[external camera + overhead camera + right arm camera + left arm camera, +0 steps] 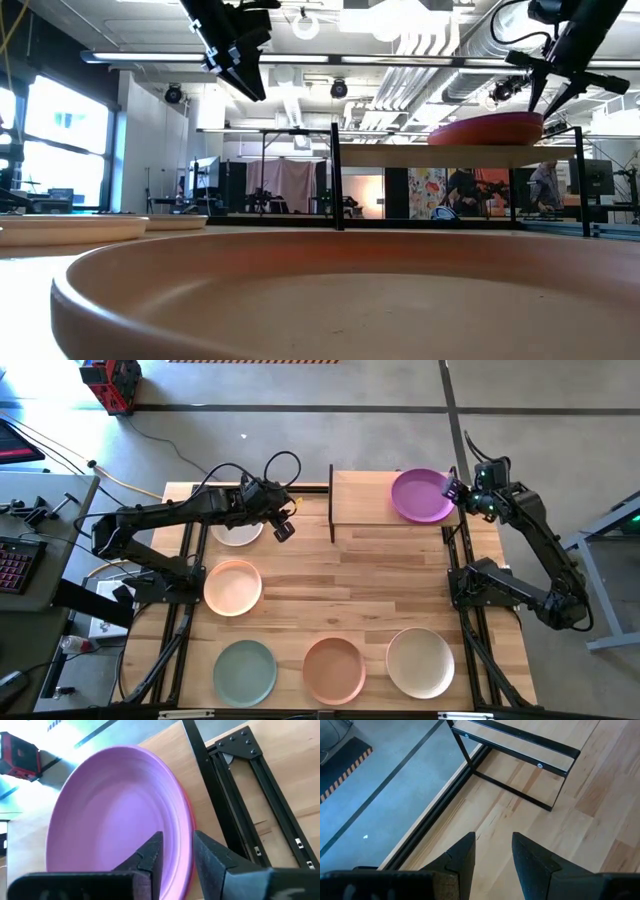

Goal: Place and stack plates onto a shelf
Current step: Stack the purple plate on top of the pink plate on the shelf, then stack the bottom white plate on top of the purple plate on the shelf

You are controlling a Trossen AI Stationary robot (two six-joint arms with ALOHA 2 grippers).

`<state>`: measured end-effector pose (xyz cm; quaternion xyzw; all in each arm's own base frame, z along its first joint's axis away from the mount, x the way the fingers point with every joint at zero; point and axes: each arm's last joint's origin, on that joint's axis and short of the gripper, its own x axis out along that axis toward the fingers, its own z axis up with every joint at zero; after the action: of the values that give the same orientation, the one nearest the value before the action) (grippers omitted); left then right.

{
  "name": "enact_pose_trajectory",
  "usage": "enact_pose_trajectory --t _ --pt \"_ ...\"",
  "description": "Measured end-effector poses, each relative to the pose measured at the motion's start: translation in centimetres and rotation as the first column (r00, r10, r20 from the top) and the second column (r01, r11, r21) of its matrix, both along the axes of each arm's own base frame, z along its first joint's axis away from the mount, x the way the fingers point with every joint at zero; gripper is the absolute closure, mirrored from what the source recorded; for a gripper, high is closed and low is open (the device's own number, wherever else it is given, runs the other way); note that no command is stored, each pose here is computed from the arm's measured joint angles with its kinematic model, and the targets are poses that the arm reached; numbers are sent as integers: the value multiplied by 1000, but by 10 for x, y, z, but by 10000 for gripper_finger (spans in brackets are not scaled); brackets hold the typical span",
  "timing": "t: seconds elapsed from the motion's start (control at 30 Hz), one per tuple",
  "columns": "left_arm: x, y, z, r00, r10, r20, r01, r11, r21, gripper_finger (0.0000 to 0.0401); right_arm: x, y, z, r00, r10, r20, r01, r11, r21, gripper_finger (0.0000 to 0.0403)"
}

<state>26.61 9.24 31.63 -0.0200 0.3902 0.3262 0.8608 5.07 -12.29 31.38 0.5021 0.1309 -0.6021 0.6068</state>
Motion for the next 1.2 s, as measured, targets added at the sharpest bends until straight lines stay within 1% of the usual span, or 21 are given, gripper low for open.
enact_pose_trajectory --t 0.1,0.3,0.5,0.63,0.7,0.8,0.9,1.03,1.13,1.2 --pt "0 0 0 1000 0 -2 0 1000 0 284 -2 4 7 1000 0 6 0 999 -36 318" --pt "-1 0 -1 1000 0 -21 0 1000 -6 284 -6 11 32 1000 5 -15 -7 989 -149 318" --pt "-3 -1 -3 999 11 -34 -12 1000 -27 284 -9 18 59 998 55 -39 -63 965 -253 318" --pt "-5 -4 -6 998 -35 -47 29 993 -113 284 -10 24 75 993 107 -56 -119 942 -313 318" --pt "-6 -7 -8 997 -70 -42 62 983 -174 284 -11 26 82 988 144 -54 -154 928 -339 318" --pt "-5 -11 -8 996 -84 -10 79 965 -251 284 -11 30 91 979 195 -57 -202 904 -377 318" --pt "-4 -18 -10 996 -88 -10 81 951 -298 284 -11 33 97 971 232 -62 -237 885 -400 318" --pt "-6 -29 -13 990 -125 -64 98 943 -318 284 -12 36 100 968 243 -64 -248 878 -410 318" --pt "-5 -37 -13 986 -153 -63 126 940 -318 284 -13 38 97 965 254 -59 -257 887 -384 318" --pt "-3 -43 -13 983 -173 -58 146 937 -317 284 -12 41 94 953 302 -31 -294 892 -343 318"
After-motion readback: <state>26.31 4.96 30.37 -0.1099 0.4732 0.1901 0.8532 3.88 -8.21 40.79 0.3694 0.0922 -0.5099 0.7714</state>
